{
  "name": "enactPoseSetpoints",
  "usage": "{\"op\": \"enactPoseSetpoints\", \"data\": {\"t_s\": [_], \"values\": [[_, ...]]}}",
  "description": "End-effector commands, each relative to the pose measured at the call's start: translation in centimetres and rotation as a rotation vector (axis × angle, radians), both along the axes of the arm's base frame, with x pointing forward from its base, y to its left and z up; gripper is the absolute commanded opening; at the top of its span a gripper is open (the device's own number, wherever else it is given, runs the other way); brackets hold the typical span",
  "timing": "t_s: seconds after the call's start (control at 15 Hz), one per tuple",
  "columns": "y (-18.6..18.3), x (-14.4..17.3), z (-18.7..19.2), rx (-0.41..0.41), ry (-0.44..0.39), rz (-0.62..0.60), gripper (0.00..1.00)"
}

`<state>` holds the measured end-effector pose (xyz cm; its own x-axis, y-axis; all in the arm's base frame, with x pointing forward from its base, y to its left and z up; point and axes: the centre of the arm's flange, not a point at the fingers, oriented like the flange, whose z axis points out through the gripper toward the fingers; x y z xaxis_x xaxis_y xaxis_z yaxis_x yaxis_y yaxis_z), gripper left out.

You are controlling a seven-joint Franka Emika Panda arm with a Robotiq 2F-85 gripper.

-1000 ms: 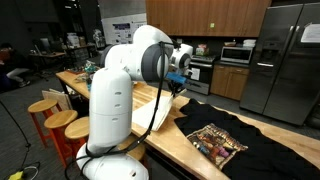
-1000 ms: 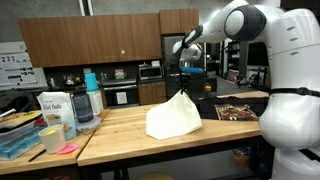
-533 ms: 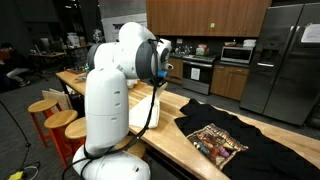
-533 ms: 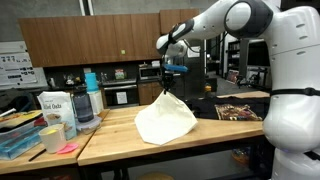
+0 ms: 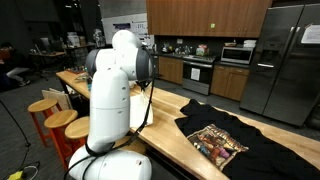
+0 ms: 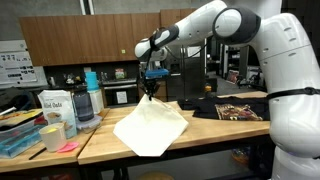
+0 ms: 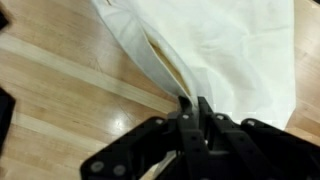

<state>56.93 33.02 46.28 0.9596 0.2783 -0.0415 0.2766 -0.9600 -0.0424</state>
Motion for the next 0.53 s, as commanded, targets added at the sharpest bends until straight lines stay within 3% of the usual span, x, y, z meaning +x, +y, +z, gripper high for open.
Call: {"op": "enactPoseSetpoints", "data": {"t_s": [0.0,0.2,0.47], "values": [[-0.6,1.5,0.6,-0.050,0.013,0.002,0.03],[-3.5,1.7,0.6,-0.112,-0.012,-0.047,0.03],[-10.2,1.5,1.4,-0.107,-0.044,-0.172,0.03]]}}
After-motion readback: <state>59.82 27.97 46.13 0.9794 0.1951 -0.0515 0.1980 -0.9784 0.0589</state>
